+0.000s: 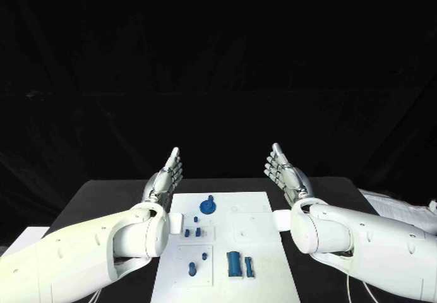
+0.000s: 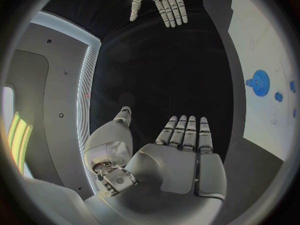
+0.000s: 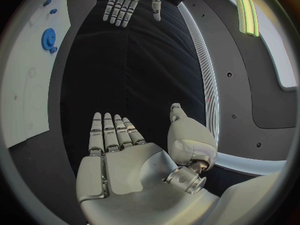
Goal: Assemble the parts on the task board
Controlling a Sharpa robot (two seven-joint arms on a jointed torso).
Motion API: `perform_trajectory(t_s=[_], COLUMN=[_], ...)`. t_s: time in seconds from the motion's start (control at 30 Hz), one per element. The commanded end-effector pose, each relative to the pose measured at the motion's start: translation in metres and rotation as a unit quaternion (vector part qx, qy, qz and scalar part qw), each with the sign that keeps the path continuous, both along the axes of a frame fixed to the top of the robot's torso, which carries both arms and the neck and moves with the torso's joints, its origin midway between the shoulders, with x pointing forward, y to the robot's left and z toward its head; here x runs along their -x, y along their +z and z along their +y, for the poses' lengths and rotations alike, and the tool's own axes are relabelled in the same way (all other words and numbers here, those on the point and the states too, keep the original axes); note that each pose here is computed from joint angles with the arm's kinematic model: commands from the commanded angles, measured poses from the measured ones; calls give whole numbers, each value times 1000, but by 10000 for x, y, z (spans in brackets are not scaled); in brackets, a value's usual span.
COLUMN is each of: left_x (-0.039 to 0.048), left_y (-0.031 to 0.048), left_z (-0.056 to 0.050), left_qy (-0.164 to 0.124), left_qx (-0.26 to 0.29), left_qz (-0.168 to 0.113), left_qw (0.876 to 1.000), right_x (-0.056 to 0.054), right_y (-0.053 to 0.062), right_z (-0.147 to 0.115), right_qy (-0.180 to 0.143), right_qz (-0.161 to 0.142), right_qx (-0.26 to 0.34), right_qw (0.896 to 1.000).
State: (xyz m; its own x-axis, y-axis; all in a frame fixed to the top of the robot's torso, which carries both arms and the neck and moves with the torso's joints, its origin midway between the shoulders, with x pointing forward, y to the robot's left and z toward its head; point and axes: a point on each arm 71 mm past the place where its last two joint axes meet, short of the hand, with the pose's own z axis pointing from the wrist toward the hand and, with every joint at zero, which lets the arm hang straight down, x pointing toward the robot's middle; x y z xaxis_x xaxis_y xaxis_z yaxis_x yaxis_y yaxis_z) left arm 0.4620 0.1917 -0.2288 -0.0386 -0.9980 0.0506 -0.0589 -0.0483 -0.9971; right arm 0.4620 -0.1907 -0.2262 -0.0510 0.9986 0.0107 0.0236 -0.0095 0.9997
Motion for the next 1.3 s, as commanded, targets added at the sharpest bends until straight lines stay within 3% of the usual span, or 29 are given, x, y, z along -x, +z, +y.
perform_trajectory(t_s=[0.03,1.3], left_x=[2,2], left_y=[46,46], left_z=[8,8], left_qy=[12,12], left_qx=[-20,-20], left_qz=[-29,-29], left_qw=[999,999], right_x=[2,2], right_y=[20,20], right_z=[-18,-18], right_qy=[-17,-17], right_qz=[-11,-11], right_qx=[0,0], right_qw=[1000,1000])
